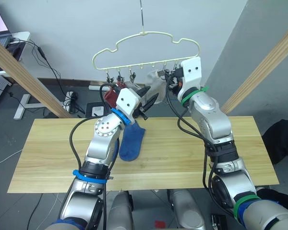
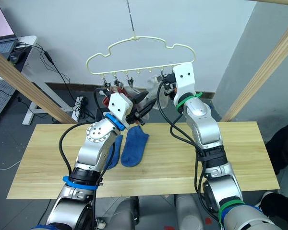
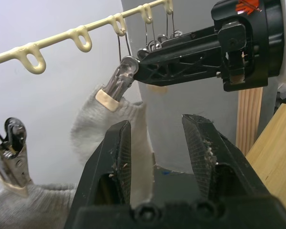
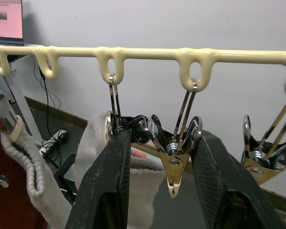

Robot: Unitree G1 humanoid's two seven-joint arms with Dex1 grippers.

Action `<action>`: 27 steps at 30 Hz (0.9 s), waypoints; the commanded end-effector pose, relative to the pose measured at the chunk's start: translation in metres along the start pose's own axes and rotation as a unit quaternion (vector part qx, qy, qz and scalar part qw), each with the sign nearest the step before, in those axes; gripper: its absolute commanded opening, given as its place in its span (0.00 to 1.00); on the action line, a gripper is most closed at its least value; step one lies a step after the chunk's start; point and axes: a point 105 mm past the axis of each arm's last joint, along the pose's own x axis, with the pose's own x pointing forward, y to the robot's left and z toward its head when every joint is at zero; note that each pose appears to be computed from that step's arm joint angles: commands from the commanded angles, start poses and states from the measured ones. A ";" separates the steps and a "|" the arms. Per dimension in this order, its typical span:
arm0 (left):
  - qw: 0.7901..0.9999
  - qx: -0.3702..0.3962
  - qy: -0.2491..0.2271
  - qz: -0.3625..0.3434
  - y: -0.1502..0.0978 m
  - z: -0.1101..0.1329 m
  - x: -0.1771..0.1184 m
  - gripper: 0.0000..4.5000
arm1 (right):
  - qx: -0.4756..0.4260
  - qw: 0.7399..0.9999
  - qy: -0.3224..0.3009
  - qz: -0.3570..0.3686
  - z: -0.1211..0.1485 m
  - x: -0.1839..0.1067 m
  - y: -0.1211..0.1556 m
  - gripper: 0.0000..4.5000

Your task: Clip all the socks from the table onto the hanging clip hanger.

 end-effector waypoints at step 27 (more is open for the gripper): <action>0.995 -0.045 -0.027 -0.085 -0.005 0.037 -0.009 0.42 | -0.009 1.000 -0.018 -0.011 0.007 -0.016 -0.008 0.41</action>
